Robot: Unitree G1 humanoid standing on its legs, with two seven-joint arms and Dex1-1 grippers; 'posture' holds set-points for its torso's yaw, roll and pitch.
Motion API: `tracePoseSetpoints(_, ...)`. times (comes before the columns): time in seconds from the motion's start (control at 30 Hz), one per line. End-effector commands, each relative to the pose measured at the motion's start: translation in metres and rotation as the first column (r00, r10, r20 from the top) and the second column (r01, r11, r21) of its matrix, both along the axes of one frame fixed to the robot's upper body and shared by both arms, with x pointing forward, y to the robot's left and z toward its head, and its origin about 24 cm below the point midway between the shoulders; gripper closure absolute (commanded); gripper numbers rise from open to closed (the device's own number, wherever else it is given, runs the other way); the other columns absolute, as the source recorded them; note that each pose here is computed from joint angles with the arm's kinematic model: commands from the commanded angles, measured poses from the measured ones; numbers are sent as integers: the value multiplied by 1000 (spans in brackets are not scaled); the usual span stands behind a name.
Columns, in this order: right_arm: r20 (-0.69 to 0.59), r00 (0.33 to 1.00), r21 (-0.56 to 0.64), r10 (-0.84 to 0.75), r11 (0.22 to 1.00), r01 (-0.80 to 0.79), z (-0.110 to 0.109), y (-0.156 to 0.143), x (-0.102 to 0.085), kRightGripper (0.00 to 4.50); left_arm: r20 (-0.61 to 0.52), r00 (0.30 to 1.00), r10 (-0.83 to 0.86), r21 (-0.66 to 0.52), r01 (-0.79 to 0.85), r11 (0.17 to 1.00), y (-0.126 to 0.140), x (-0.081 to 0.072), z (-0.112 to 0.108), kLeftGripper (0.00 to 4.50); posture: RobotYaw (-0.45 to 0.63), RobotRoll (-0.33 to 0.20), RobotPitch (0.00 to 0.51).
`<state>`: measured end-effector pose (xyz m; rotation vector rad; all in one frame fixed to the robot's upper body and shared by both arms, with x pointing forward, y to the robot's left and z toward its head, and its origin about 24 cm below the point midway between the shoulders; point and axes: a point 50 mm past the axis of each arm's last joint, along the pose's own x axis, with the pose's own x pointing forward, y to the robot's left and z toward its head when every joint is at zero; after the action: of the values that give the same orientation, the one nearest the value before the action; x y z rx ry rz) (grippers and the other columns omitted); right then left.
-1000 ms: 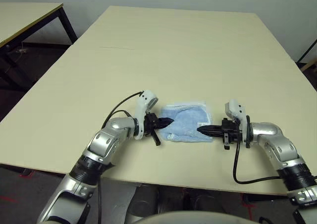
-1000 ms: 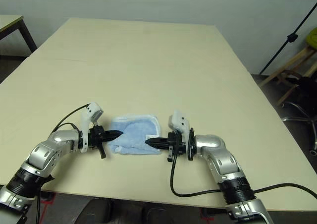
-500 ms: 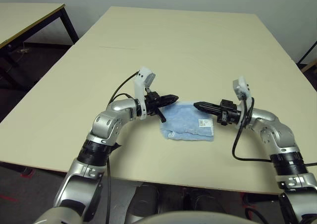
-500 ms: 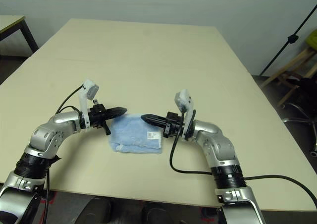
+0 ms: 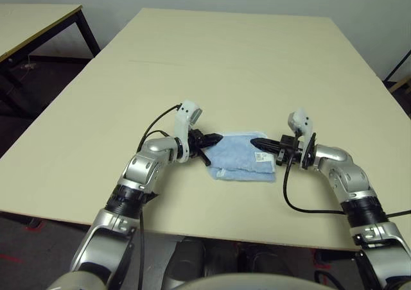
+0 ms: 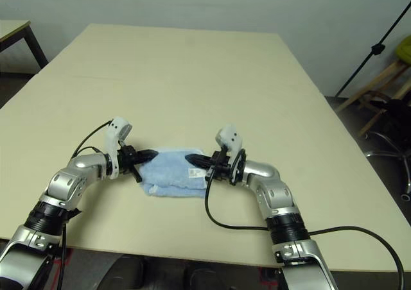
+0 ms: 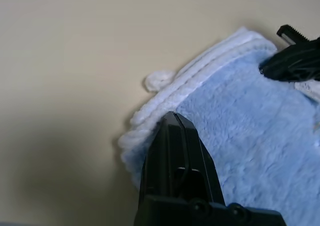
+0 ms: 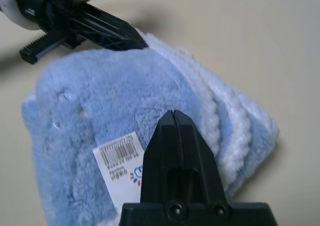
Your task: Fold the towel and set it aside.
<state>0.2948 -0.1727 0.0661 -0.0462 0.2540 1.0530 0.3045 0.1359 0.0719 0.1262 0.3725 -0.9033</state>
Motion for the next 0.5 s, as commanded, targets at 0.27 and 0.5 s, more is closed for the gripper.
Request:
tracePoseSetpoints(0.27,-160,970,269,-185,937,223,37,-24,-1,2866,282,955,-87,-216,151,964,6,-8,49,2919,161,0,69)
tracePoseSetpoints(0.5,-414,854,130,-314,909,397,64,-56,-18,210,352,920,-171,-181,246,952,49,-22,78,371,153,0,79)
